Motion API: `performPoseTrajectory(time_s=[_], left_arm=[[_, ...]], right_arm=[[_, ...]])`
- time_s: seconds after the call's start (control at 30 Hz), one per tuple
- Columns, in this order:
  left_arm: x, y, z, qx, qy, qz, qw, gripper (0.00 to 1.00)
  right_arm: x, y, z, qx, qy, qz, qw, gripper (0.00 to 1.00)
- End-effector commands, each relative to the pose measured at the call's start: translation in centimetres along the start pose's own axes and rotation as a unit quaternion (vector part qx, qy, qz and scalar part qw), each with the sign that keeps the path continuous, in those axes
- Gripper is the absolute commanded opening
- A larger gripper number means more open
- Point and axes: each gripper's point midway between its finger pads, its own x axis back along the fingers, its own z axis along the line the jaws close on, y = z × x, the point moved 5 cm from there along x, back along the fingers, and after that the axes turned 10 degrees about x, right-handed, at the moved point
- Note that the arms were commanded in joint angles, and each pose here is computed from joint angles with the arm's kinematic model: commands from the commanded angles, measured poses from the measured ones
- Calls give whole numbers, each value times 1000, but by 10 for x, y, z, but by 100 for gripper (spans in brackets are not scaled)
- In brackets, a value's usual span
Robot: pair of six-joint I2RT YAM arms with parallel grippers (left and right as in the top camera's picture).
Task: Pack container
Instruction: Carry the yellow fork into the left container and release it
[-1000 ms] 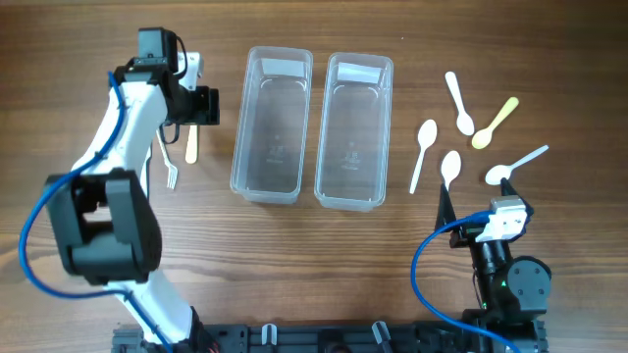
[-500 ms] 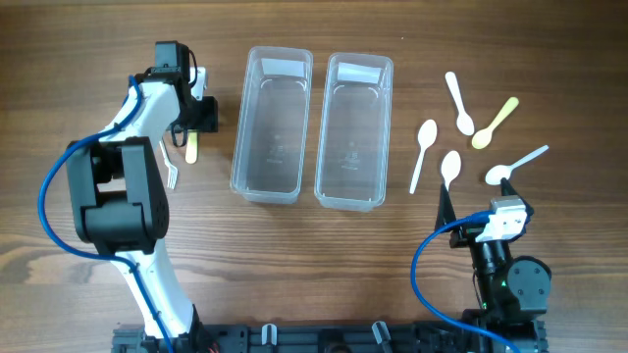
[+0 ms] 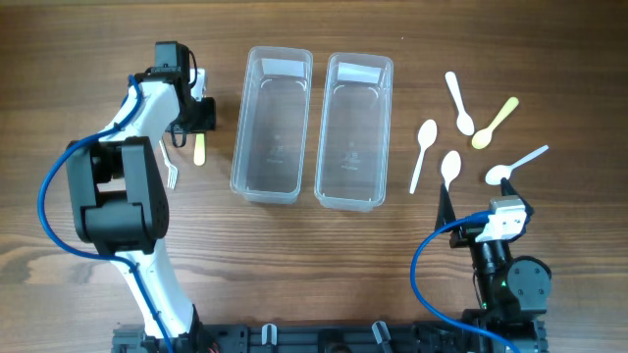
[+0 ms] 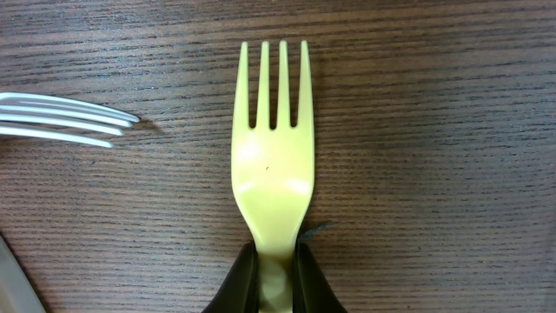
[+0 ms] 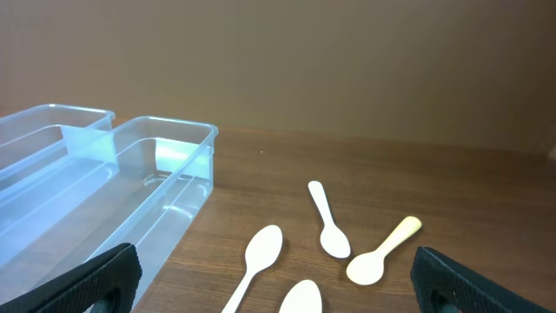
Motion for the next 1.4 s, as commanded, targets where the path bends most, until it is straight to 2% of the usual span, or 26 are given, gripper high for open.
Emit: performPoseTrajectory(time_s=[0.0,0.13,0.23,0.33,0.4,0.47,0.7,0.97,1.1,1.17,1.2,1.23,1.27,1.37], left_arm=[[12,10,0,2,-3,-18,1000,4],[100,43,-5,11,-20,-127,992,4],[169,48,-7,33,-39,-204,978,4],[240,35,-20,58,-118,-258,957,4],[277,15,-41,29,-205,-259,943,4],[290,-3,-56,8,-239,-242,940,4],[250,-36,-98,-62,-227,-135,962,4],[159,-47,-124,-74,-204,-14,976,4],[117,-48,-135,-79,-197,22,977,4],[113,-47,-136,-79,-196,23,977,4],[113,-46,-136,-80,-197,21,977,6],[113,-46,-136,-80,-197,20,977,34],[113,-46,-136,-80,-197,20,977,56],[120,-42,-136,-80,-201,7,976,66]], right_arm=[[0,0,1,5,3,-3,1000,100],[0,0,1,5,3,-3,1000,100],[0,0,1,5,3,-3,1000,100],[0,0,1,5,3,-3,1000,100],[0,0,1,5,3,-3,1000,100],[0,0,1,5,3,-3,1000,100],[0,0,1,5,3,-3,1000,100],[0,0,1,5,3,-3,1000,100],[0,0,1,5,3,-3,1000,100],[0,0,1,5,3,-3,1000,100],[0,0,1,5,3,-3,1000,100],[0,0,1,5,3,-3,1000,100],[0,0,1,5,3,-3,1000,100],[0,0,1,5,3,-3,1000,100]])
